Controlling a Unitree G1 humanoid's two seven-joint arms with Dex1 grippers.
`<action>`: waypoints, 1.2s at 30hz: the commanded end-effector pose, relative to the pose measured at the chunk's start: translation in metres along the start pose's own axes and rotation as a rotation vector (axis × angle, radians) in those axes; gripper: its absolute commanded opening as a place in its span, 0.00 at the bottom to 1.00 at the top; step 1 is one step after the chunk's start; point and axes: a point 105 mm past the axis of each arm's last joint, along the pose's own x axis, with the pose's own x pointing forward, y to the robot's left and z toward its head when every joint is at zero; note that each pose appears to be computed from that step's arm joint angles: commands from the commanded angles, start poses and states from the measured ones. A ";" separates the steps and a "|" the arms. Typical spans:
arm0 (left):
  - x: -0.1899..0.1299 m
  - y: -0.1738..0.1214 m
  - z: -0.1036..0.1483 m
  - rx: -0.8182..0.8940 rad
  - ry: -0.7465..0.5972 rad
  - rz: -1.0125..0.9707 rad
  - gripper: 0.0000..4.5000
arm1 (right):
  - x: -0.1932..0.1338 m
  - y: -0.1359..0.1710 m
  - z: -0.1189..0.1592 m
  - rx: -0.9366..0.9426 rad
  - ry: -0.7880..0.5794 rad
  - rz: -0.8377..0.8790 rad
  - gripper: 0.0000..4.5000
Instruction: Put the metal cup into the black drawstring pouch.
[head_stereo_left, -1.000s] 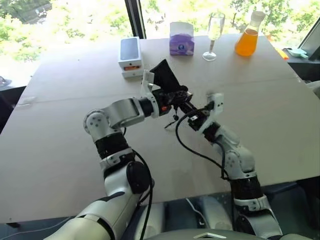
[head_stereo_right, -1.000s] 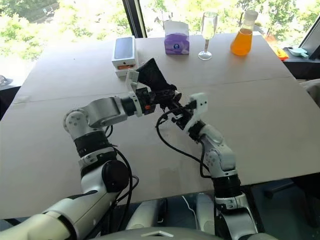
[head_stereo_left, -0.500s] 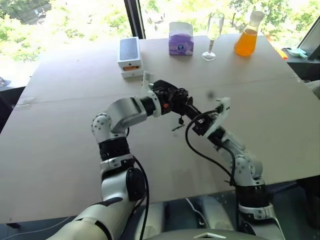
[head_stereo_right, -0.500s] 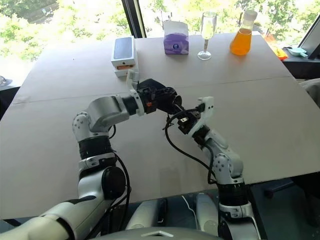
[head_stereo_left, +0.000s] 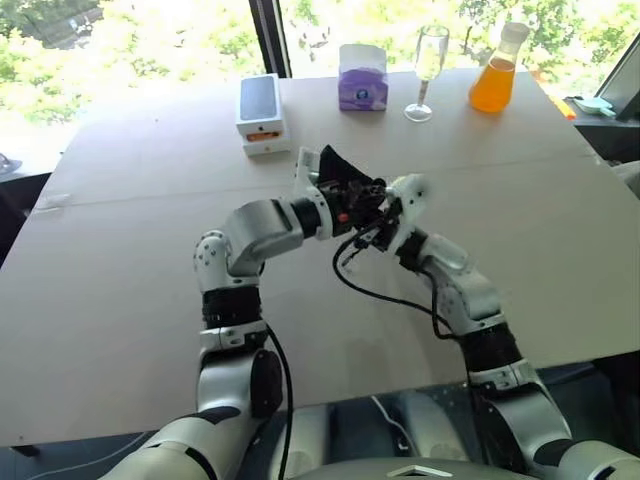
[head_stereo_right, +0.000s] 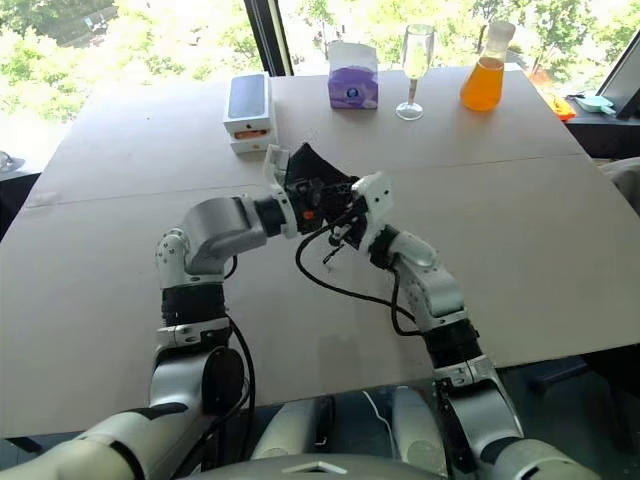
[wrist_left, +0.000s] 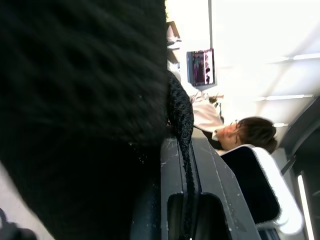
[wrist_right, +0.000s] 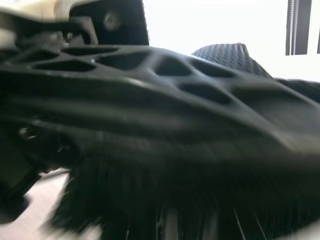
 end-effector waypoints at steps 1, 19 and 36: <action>0.001 -0.010 -0.022 0.116 0.118 -0.041 0.00 | 0.014 0.021 0.007 -0.234 0.019 0.135 0.01; 0.000 0.049 0.019 0.397 -0.052 0.292 0.00 | -0.047 -0.024 0.000 -0.276 0.305 0.056 0.59; 0.030 0.054 0.029 0.463 -0.069 0.309 0.00 | -0.092 0.012 -0.024 0.418 0.367 -0.238 0.59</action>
